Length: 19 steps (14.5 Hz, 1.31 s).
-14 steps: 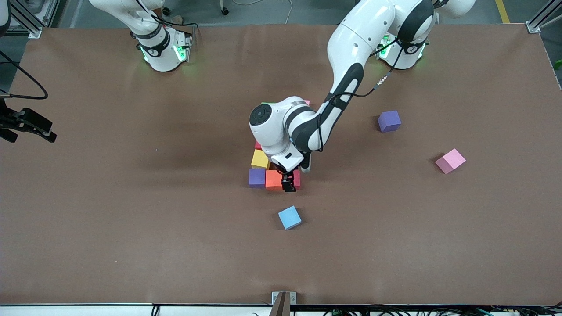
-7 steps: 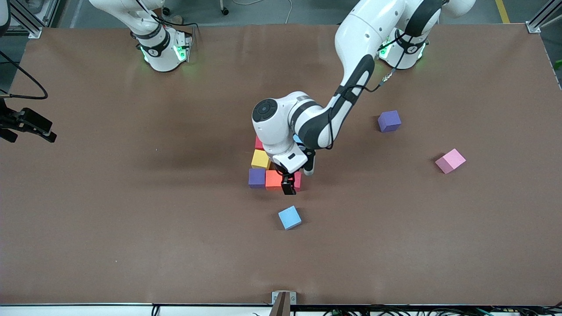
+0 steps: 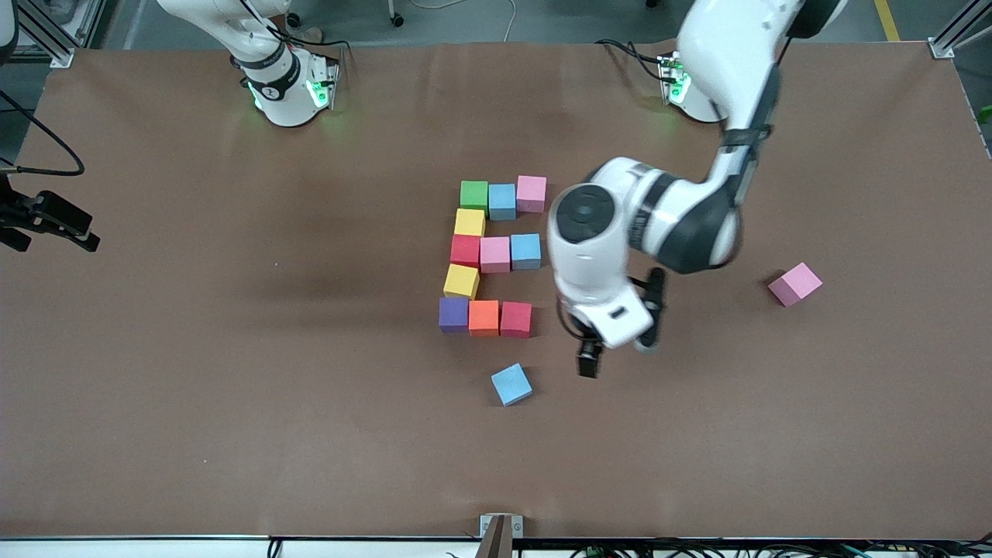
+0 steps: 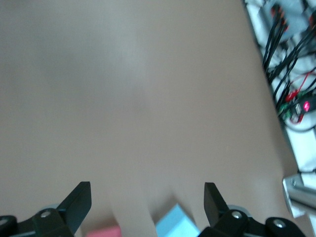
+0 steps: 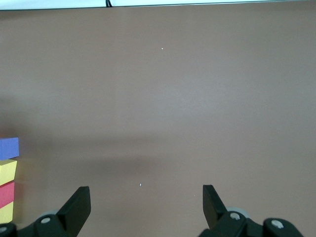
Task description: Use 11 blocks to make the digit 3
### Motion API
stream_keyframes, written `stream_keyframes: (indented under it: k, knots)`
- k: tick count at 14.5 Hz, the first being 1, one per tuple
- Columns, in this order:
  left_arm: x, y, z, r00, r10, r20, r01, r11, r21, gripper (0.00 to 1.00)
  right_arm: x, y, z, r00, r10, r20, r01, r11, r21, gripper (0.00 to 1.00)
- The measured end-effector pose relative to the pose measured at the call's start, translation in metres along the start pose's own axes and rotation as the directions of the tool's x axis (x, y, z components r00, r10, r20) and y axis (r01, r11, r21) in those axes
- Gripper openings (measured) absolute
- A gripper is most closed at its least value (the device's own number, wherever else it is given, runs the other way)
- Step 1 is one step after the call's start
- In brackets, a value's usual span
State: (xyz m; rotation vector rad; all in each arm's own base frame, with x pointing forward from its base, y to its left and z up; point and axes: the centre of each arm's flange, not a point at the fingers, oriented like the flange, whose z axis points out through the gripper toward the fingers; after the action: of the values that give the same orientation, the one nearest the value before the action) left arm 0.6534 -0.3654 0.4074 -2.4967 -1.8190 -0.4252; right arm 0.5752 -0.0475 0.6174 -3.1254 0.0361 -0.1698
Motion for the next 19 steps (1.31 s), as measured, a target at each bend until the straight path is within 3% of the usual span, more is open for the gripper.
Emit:
stream_keyframes:
  k: [7, 12, 15, 19]
  knots:
    - [0.184, 0.007, -0.005, 0.968, 0.249, -0.012, -0.249, 0.968, 0.025, 1.0, 0.0, 0.0, 0.0, 1.0, 0.001, 0.0, -0.001, 1.0, 0.0, 1.0]
    - [0.288, -0.029, -0.037, 0.873, 0.481, 0.082, -0.482, 0.876, 0.002, 1.0, 0.0, 0.0, 0.0, 1.0, 0.001, 0.001, -0.001, 1.0, 0.0, 1.0]
    - [0.321, -0.063, -0.075, 0.796, 0.589, 0.141, -0.595, 0.804, 0.004, 1.0, 0.0, 0.001, 0.0, 1.0, 0.001, 0.001, -0.001, 1.0, 0.0, 1.0]
    - [0.314, -0.093, -0.12, 0.691, 0.693, 0.207, -0.708, 0.706, -0.002, 1.0, 0.0, 0.001, 0.0, 1.0, 0.001, 0.001, -0.001, 1.0, 0.0, 1.0]
